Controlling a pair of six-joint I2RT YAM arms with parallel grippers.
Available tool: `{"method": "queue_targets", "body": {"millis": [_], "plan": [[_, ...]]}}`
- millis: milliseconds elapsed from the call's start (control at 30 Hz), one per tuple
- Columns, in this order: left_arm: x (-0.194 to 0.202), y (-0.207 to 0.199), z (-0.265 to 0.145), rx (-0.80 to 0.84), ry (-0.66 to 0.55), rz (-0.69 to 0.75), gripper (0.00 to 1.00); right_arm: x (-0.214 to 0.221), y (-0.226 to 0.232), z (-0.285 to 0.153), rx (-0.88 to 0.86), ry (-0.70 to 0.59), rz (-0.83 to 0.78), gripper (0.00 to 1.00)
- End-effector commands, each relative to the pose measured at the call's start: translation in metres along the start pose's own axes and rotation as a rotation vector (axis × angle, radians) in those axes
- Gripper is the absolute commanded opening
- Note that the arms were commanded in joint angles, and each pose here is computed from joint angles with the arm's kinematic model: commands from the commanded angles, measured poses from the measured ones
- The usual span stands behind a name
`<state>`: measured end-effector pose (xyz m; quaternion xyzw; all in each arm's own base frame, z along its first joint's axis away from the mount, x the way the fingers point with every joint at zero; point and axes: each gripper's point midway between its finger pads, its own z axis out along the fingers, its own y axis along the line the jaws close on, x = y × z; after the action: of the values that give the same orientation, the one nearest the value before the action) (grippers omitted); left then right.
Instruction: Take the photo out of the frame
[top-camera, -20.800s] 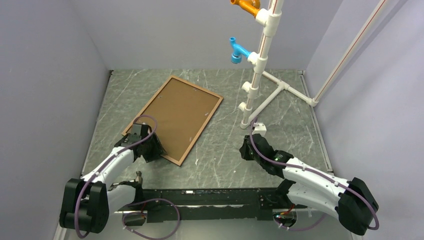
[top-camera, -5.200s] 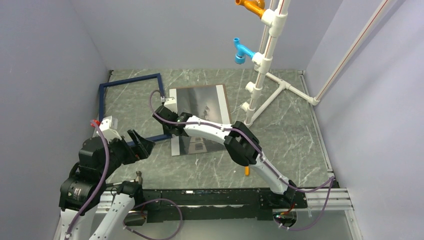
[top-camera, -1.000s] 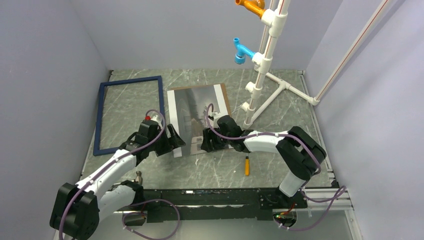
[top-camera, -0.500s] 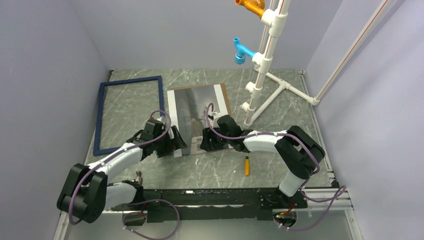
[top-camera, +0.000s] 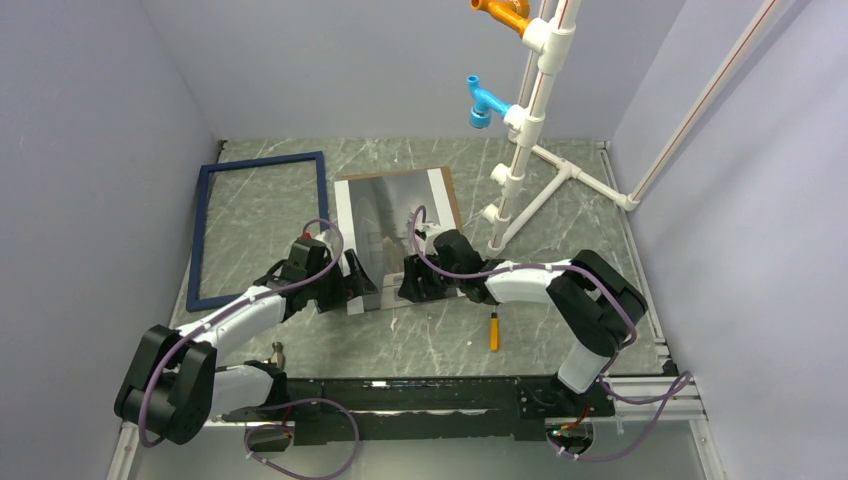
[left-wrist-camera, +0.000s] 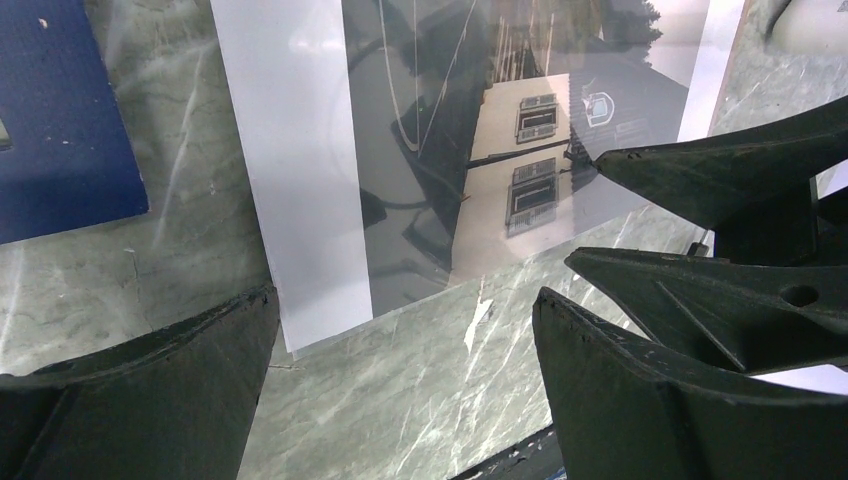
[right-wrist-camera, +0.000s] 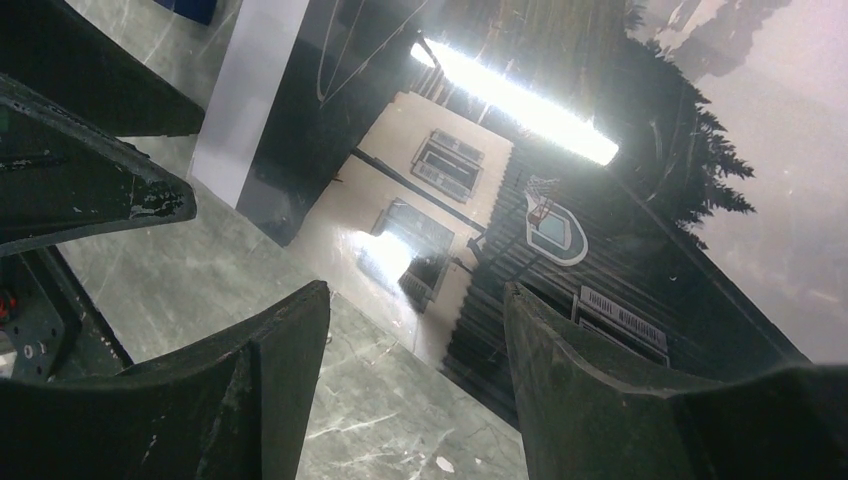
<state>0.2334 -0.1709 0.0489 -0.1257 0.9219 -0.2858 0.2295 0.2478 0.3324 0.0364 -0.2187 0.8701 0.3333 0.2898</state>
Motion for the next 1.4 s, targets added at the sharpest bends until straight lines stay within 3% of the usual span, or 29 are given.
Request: {"method": "queue_targets", "body": {"millis": [0, 600, 1367], "plan": [[-0.011, -0.014, -0.003, 0.038, -0.030, 0.012, 1.00, 0.025, -0.009, 0.004, 0.025, 0.091, 0.030, 0.66], [-0.021, -0.050, -0.032, 0.171, -0.077, 0.011, 0.91, 0.029, -0.008, 0.006, 0.015, 0.099, 0.036, 0.66], [-0.024, -0.075, -0.047, 0.250, -0.043, 0.014, 0.99, 0.030, -0.006, 0.008, 0.002, 0.101, 0.040, 0.66]]}}
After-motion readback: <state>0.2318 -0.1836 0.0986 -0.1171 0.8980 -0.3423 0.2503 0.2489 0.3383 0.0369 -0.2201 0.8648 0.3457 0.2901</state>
